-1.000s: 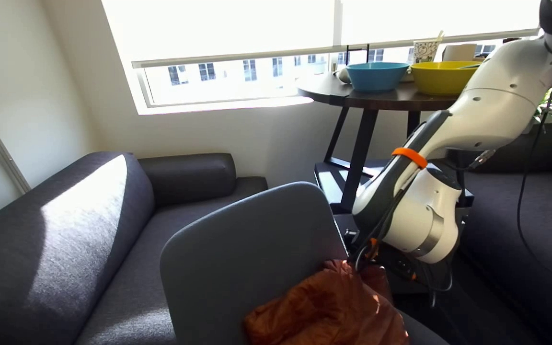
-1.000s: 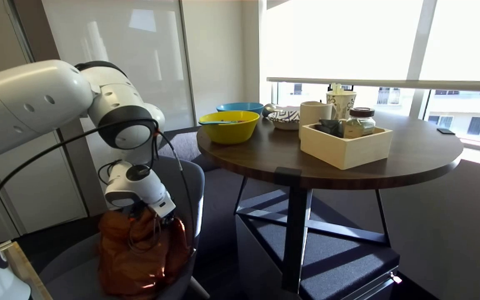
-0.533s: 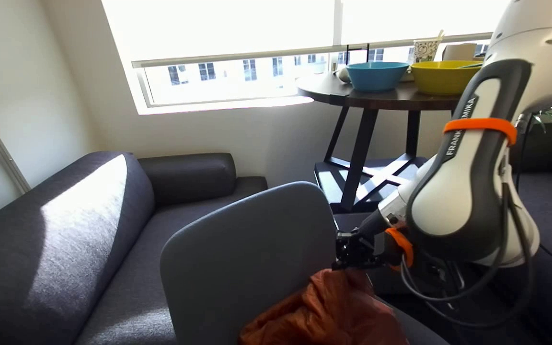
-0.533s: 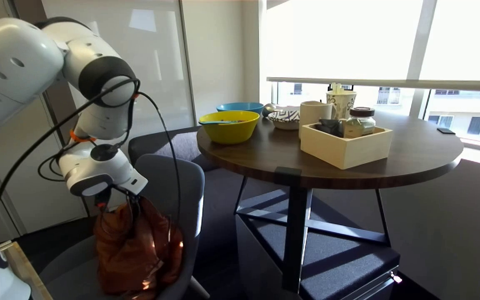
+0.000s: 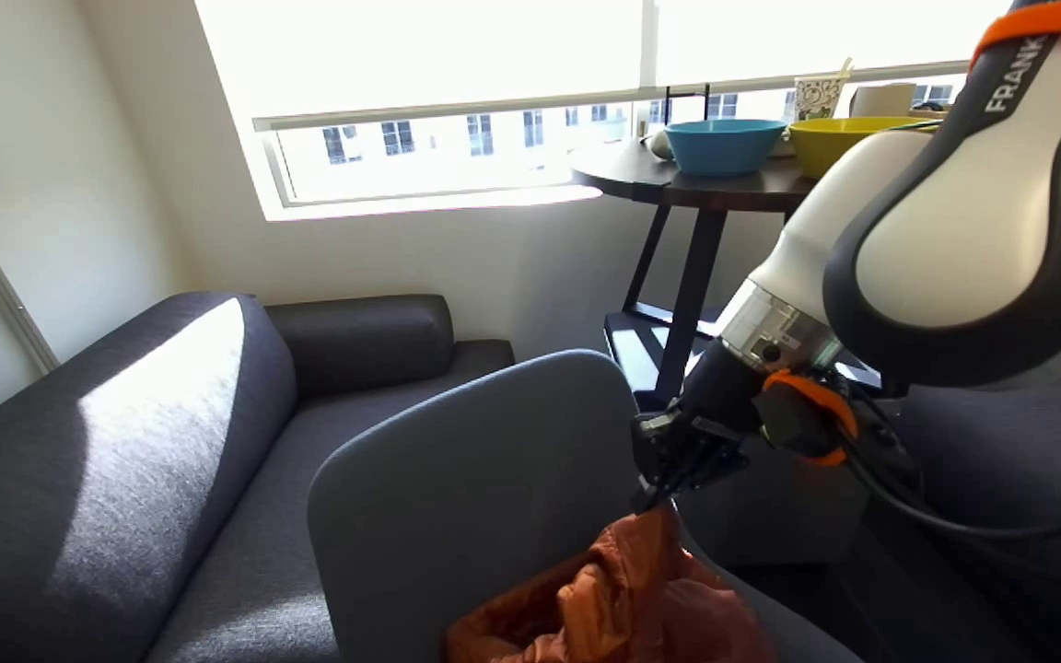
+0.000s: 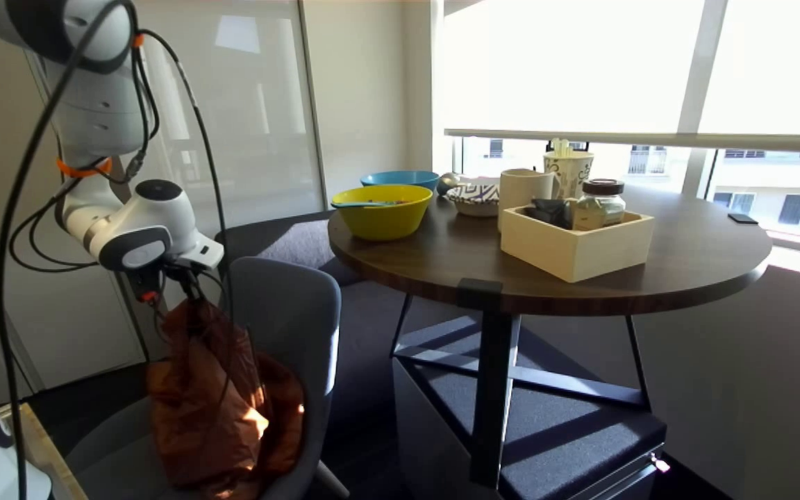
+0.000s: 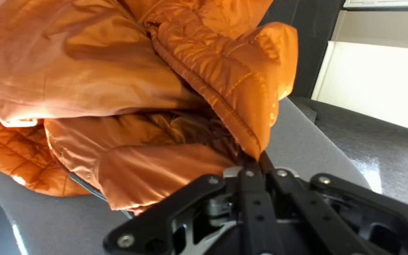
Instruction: Put the brown material on the backrest of the grey chair
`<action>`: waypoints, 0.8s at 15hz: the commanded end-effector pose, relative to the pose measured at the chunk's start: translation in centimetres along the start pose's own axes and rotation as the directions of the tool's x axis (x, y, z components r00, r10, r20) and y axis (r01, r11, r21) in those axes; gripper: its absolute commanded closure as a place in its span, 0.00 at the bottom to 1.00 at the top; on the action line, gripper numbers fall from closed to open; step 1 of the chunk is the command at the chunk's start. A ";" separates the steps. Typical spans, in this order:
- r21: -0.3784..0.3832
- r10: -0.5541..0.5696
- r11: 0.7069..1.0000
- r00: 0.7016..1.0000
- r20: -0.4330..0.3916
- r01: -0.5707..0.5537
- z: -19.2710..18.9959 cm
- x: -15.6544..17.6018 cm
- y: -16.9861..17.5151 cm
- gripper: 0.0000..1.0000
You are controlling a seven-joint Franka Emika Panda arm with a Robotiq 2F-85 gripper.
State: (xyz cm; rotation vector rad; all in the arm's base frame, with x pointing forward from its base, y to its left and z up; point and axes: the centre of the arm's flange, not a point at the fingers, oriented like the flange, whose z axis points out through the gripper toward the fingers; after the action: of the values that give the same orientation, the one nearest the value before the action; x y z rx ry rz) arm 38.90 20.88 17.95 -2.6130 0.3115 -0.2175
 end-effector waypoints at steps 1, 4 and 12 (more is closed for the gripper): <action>-0.119 -0.074 0.991 0.996 -0.055 0.067 -6.7 3.3 -4.4 0.99; -0.078 -0.063 0.995 0.996 -0.064 0.058 -3.9 3.5 -2.6 0.97; -0.180 -0.171 0.975 0.957 -0.234 0.130 -7.7 8.3 -5.9 0.99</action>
State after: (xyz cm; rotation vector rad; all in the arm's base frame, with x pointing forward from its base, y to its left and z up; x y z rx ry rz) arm 42.74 19.79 25.77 -2.7421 0.2613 -0.4115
